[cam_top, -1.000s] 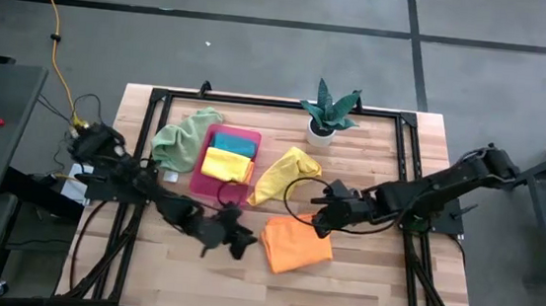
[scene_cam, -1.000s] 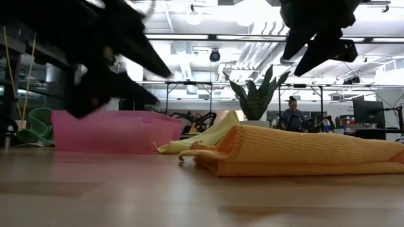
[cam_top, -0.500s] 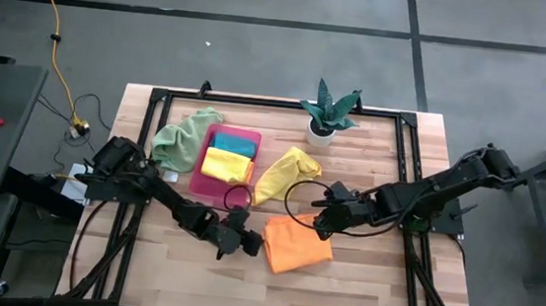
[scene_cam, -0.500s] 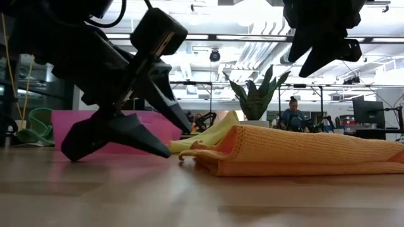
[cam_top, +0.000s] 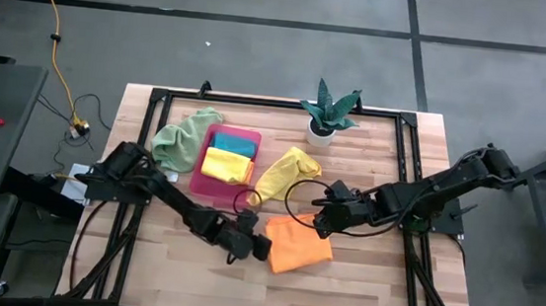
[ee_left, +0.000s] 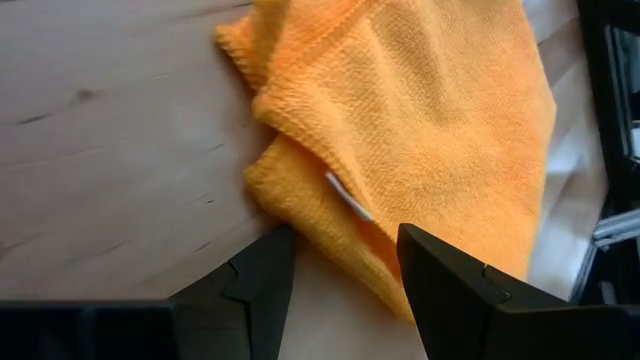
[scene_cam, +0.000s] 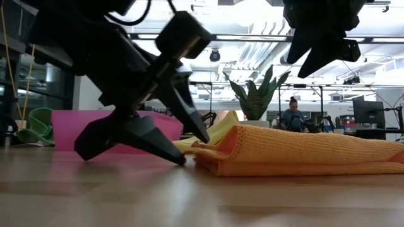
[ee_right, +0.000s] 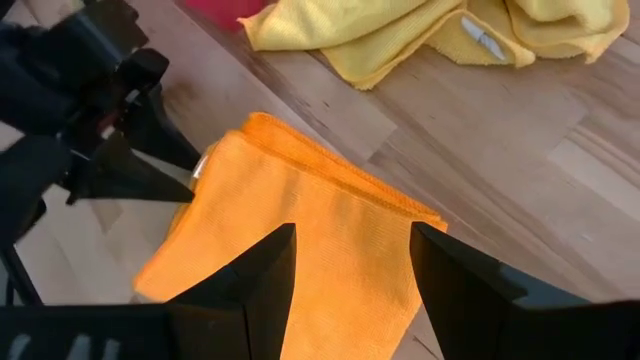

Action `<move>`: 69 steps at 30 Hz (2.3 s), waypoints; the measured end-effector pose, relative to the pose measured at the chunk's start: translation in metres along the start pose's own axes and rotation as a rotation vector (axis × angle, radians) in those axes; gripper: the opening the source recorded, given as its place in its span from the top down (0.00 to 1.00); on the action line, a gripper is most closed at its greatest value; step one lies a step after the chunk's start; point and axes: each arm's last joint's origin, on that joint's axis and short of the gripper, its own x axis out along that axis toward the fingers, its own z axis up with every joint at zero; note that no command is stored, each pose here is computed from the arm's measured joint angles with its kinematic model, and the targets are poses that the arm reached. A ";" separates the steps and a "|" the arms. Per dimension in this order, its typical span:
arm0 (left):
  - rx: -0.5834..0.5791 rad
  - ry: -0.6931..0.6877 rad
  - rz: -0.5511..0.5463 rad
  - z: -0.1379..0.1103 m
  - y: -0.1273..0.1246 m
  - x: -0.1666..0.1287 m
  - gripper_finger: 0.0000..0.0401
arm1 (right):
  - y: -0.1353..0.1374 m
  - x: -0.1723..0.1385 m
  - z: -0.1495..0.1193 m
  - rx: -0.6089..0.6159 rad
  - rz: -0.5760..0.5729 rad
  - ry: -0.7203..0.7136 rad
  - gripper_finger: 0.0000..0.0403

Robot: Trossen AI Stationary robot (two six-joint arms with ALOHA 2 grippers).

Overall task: Fold microfiber towels
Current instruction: Fold the orange microfiber cloth

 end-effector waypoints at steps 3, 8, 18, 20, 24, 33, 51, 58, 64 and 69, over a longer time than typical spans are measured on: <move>-0.004 -0.032 0.004 0.000 -0.003 0.002 0.58 | 0.000 0.000 0.000 0.001 -0.001 -0.002 0.53; -0.010 -0.060 0.008 0.002 -0.004 0.003 0.58 | 0.000 0.000 0.000 0.001 -0.002 -0.005 0.53; 0.036 -0.112 0.006 0.000 -0.005 0.001 0.81 | 0.000 0.000 0.001 0.001 -0.009 -0.021 0.53; 0.047 -0.111 -0.009 0.000 -0.007 0.000 0.91 | 0.000 0.000 0.001 0.002 -0.007 -0.024 0.53; 0.052 -0.117 -0.056 0.000 -0.012 0.000 0.98 | 0.000 0.000 0.001 0.002 -0.008 -0.024 0.53; 0.042 -0.112 -0.156 0.007 -0.024 0.000 0.99 | 0.000 0.000 0.001 0.002 -0.008 -0.024 0.53; 0.135 -0.145 -0.282 0.055 -0.071 0.003 1.00 | 0.000 0.000 -0.001 -0.044 0.009 0.024 0.53; 0.079 -0.193 -0.396 0.066 -0.082 0.000 1.00 | -0.008 -0.020 -0.007 -0.119 0.000 0.042 0.53; -0.049 -0.244 -0.459 0.075 -0.087 -0.002 1.00 | -0.024 -0.052 -0.007 -0.130 -0.016 -0.003 0.53; -0.106 -0.270 -0.488 0.077 -0.089 -0.004 1.00 | -0.036 -0.068 -0.005 -0.087 -0.029 -0.049 0.53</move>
